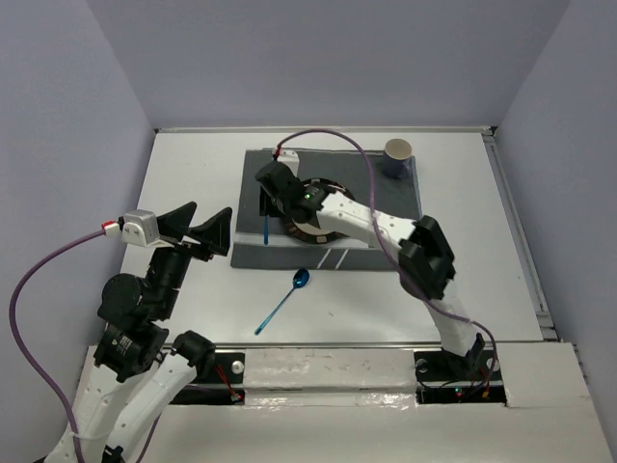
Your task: Set the dinner table for one person
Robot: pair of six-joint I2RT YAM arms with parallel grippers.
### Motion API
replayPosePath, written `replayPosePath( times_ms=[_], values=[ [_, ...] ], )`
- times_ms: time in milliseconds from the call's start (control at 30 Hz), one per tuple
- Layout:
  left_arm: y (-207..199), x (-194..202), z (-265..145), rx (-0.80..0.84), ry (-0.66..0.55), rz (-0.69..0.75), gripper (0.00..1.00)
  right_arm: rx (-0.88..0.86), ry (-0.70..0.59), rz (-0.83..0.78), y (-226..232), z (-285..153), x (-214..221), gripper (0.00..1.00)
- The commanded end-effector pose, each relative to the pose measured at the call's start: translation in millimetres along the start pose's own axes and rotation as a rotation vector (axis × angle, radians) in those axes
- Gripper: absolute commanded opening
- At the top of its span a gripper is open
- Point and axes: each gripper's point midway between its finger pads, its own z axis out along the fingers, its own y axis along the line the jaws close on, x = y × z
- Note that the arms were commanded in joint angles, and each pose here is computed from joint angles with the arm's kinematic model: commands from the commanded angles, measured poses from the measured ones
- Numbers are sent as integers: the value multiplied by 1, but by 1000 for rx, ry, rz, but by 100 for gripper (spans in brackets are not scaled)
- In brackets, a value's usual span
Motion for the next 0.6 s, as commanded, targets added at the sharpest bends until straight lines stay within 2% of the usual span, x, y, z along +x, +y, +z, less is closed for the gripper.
replayPosePath(
  times_ms=[0,33,67,133,167,267,567],
  values=[
    [-4,-8,2,21,-35,-1,94,76,-103,-56,-4,-75,43,50],
    [-5,-10,0,25,-44,-4,95,67,-129,-57,-1,-104,51,51],
    [-5,-12,-1,23,-49,-4,95,111,-74,-44,-24,-105,90,52],
    [-5,-12,-1,24,-50,-6,95,83,-18,-15,-24,-129,124,53],
    [-5,-12,-2,26,-53,-6,95,106,8,49,-30,-131,142,54],
    [-3,-13,-2,19,-55,-3,95,198,47,62,-47,-139,187,54],
    [0,-7,2,0,-37,-1,94,295,18,48,-31,-129,209,54]
  ],
)
